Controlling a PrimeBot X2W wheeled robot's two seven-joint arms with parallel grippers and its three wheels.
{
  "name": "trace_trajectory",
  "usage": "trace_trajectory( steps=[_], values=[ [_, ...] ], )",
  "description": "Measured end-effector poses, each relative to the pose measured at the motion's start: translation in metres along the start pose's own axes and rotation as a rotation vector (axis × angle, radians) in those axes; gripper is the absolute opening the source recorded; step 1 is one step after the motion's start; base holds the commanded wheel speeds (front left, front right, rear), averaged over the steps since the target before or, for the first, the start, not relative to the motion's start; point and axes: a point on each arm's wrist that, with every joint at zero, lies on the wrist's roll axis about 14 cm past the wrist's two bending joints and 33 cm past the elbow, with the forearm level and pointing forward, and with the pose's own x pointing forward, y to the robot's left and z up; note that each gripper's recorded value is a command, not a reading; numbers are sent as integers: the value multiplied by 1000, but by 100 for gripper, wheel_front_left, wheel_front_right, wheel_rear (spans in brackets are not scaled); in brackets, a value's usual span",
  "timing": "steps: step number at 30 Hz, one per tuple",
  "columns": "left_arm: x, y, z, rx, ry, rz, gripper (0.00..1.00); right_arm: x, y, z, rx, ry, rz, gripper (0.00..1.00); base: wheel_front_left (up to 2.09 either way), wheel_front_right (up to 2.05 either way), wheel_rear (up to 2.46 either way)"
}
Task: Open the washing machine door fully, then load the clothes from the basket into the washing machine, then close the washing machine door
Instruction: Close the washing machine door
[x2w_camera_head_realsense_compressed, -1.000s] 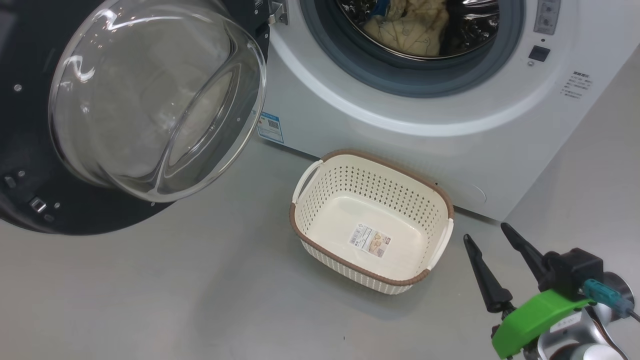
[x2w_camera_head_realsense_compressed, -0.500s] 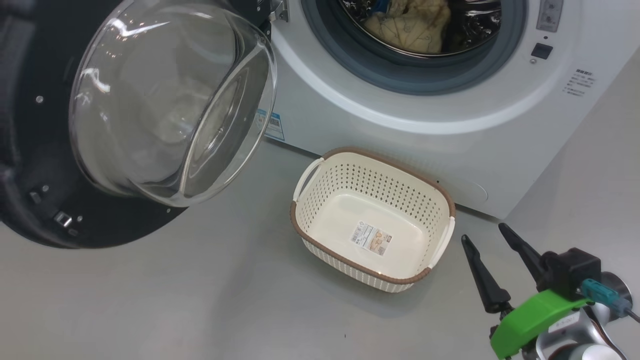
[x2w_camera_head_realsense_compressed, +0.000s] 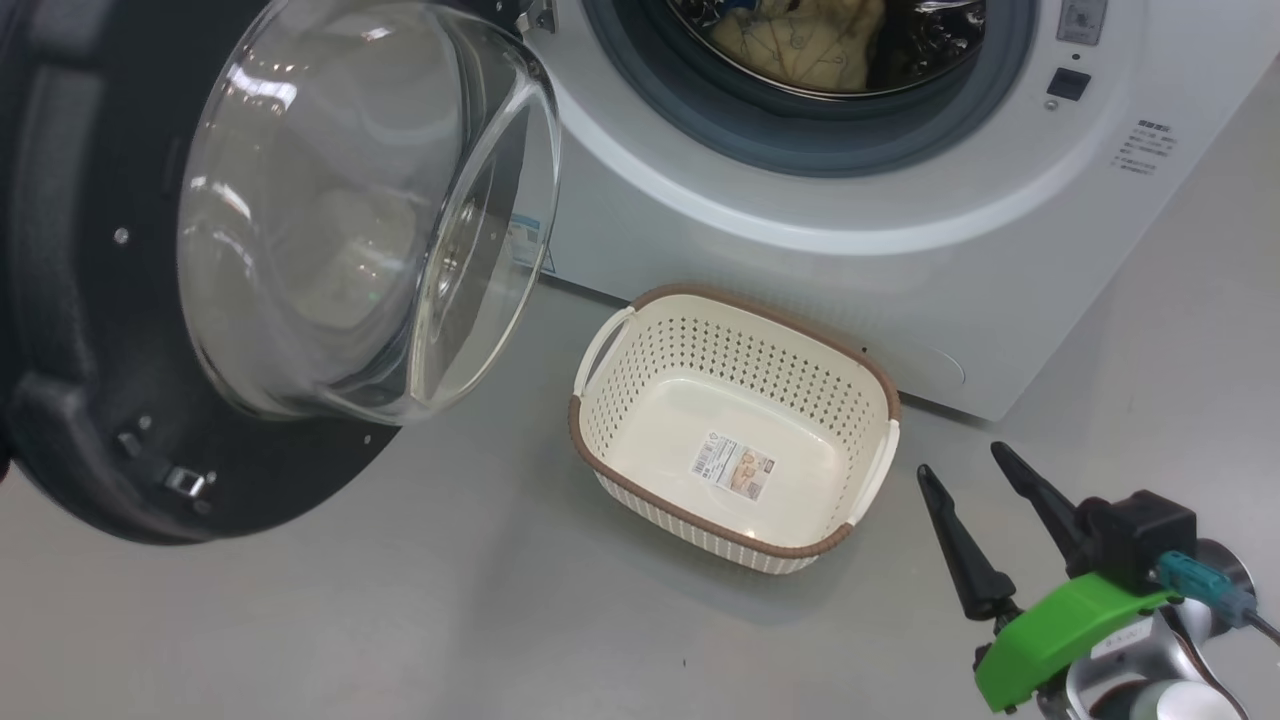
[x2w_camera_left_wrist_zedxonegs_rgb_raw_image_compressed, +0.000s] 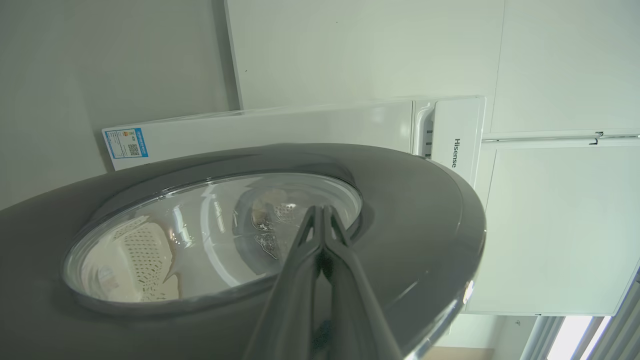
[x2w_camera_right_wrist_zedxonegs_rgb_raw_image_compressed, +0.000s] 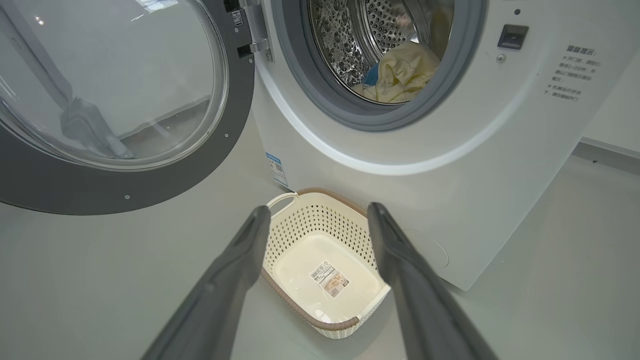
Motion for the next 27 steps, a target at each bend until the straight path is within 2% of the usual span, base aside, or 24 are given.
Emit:
trace_trajectory(
  steps=[7,18,27],
  values=[
    [12,-25,-46,-13,153,-127,0,1,-2,-1,10,2,-5,100,0,0,0],
    [2,-30,-85,38,295,-153,0,0,-3,-1,18,1,-9,100,0,0,0],
    [10,-43,-126,36,395,-226,0,-2,-12,1,31,-10,-35,100,0,0,0]
  ],
)
